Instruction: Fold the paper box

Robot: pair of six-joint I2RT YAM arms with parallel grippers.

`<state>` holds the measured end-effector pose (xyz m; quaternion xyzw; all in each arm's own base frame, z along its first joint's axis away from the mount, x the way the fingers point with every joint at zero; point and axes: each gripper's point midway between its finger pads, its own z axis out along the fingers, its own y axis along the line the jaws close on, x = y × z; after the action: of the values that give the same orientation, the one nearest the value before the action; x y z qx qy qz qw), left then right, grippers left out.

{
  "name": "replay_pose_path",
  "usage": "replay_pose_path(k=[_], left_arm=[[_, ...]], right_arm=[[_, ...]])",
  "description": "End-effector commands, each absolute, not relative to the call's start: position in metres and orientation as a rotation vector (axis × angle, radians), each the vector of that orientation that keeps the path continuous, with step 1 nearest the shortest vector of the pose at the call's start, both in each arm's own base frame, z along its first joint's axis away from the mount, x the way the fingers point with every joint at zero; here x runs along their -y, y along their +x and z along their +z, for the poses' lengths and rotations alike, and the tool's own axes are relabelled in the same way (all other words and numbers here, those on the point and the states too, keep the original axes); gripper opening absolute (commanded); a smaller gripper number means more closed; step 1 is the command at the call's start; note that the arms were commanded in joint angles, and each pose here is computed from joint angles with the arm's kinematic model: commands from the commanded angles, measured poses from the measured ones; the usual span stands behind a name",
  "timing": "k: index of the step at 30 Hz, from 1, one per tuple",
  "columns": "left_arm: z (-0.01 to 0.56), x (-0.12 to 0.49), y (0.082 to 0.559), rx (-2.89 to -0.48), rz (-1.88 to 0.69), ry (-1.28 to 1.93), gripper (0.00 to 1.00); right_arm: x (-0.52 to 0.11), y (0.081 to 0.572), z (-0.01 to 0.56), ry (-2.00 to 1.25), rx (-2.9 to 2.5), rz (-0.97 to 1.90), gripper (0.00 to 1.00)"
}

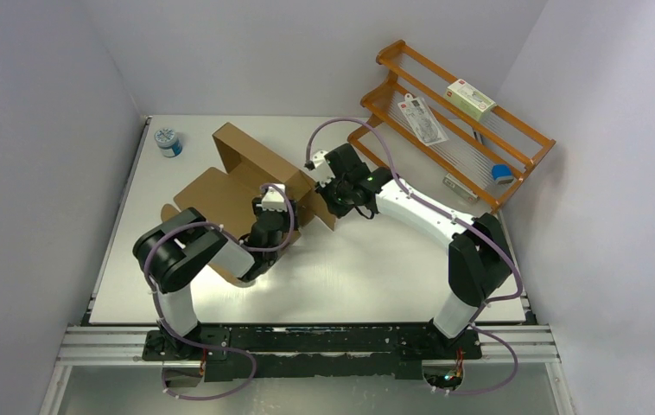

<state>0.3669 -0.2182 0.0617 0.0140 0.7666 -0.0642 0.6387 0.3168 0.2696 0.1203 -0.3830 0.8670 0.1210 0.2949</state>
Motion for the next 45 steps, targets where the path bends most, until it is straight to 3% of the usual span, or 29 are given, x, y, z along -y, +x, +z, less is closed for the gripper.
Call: replay_pose_path(k=[1, 5, 15, 26, 35, 45], left_arm=[[0.058, 0.227, 0.362, -1.768, -0.250, 0.077, 0.73], [0.041, 0.212, 0.362, -1.861, -0.234, 0.076, 0.78], [-0.008, 0.212, 0.351, -2.091, -0.349, 0.052, 0.67], [-0.013, 0.244, 0.294, -2.184, -0.630, 0.049, 0.55], [-0.012, 0.271, 0.260, -2.175, -0.696, 0.129, 0.57], [0.036, 0.260, 0.286, -1.945, -0.455, 0.124, 0.76]], right_arm=[[-0.268, 0.310, 0.126, -1.045, -2.289, 0.319, 0.08], [-0.268, 0.314, 0.128, -1.026, -2.277, 0.306, 0.07], [-0.275, 0.319, 0.135, -0.948, -2.259, 0.344, 0.07], [-0.270, 0.346, 0.147, -0.792, -2.198, 0.324, 0.08], [-0.270, 0.350, 0.137, -0.713, -2.201, 0.388, 0.08], [-0.266, 0.352, 0.120, -0.778, -2.239, 0.333, 0.08]])
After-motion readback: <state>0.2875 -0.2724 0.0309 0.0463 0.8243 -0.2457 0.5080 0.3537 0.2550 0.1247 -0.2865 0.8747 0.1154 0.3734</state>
